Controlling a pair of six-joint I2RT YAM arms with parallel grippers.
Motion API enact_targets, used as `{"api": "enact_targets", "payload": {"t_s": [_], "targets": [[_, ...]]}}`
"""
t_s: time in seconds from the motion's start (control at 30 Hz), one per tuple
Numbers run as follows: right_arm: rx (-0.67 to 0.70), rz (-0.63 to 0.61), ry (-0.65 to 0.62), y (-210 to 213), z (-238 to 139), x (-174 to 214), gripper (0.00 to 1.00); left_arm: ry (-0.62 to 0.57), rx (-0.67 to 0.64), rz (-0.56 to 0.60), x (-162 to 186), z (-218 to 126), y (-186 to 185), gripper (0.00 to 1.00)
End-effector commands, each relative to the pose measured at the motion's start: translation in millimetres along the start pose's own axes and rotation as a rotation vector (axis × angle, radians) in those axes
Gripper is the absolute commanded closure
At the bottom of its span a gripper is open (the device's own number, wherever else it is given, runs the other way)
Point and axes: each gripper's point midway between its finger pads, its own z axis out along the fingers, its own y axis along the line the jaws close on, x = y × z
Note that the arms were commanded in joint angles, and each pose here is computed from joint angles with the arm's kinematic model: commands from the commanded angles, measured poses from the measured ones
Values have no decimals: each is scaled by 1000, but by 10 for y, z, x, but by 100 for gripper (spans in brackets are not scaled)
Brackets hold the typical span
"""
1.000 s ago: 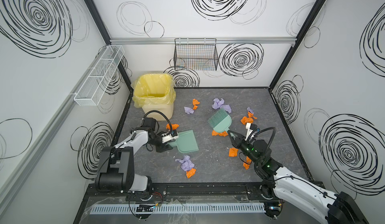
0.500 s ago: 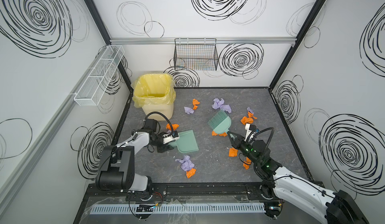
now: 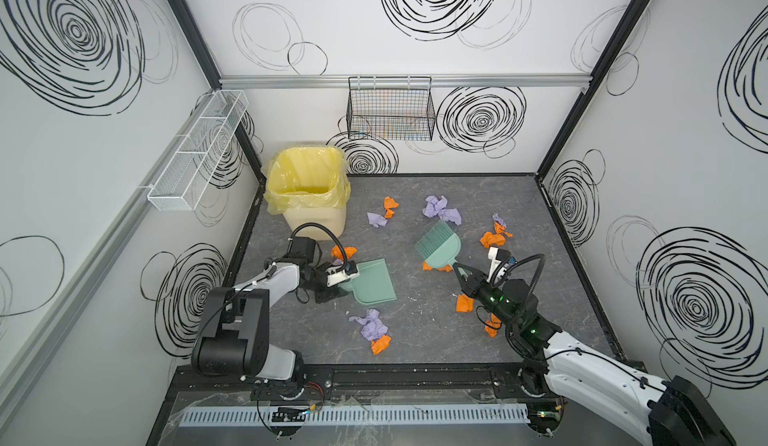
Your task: Sweep away the paper scraps from the table
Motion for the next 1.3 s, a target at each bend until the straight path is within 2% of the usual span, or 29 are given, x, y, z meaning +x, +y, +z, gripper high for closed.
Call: {"api": "enact_targets", "payload": {"t_s": [0.0, 0.37, 0.57, 0.73, 1.27], "targets": [[-43, 4, -29, 98, -10, -60, 100, 5, 3, 24, -2, 28, 17, 49], [-40, 3, -24, 82, -7, -43, 100, 2, 1, 33, -8, 29, 0, 61], [-38, 3, -17, 68, 0, -25, 100, -1, -6, 40, -9, 22, -11, 45], [-37, 3, -11, 61, 9, -9, 100, -10, -10, 42, -40, 4, 4, 45], [-44, 1, -1, 88, 29, 0, 100, -13, -1, 39, -61, -7, 6, 70]]}}
